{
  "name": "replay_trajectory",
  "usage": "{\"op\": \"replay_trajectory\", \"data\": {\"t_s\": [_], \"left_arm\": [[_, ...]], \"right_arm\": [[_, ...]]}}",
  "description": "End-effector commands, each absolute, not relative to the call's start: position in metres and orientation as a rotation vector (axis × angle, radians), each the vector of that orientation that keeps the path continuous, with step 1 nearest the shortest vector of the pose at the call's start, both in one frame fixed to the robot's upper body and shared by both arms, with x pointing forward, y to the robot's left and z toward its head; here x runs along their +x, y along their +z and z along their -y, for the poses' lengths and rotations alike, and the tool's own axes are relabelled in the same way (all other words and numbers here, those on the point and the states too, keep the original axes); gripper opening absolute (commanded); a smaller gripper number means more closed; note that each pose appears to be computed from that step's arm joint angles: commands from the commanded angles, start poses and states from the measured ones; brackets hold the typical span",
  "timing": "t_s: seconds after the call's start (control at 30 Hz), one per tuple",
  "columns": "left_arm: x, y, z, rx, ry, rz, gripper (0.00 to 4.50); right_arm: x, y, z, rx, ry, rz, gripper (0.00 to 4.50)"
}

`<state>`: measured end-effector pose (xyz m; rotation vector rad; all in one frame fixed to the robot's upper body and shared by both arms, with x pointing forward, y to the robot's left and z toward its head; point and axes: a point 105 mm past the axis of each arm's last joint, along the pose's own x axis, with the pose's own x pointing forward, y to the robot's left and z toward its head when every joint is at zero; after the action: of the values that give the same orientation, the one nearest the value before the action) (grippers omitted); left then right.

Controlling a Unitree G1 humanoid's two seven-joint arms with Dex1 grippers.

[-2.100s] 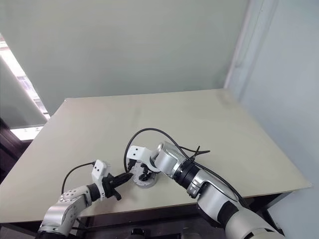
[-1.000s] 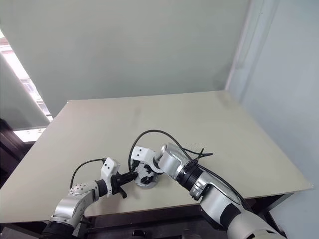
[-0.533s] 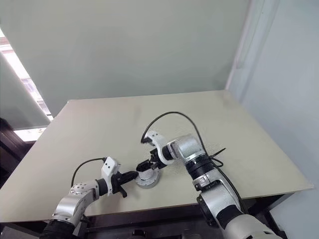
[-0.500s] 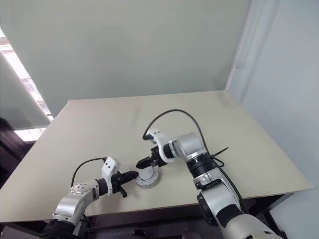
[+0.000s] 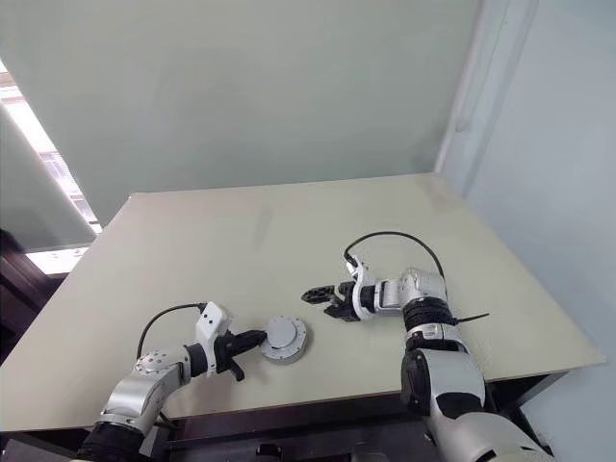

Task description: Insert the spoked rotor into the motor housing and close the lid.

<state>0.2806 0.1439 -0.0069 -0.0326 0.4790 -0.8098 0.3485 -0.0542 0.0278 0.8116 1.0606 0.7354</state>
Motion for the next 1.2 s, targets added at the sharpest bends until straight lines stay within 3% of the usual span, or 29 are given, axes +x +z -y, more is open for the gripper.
{"op": "replay_trajectory", "data": {"t_s": [0.03,1.2], "left_arm": [[0.274,-0.012,-0.142,-0.019,-0.830,-0.516,0.00],[0.269,-0.004,-0.147,-0.003,-0.820,-0.532,0.00]], "right_arm": [[0.348,0.030,0.045,0.896,0.768,-1.036,4.48],[0.293,0.003,-0.018,1.052,0.931,-1.175,4.48]]}}
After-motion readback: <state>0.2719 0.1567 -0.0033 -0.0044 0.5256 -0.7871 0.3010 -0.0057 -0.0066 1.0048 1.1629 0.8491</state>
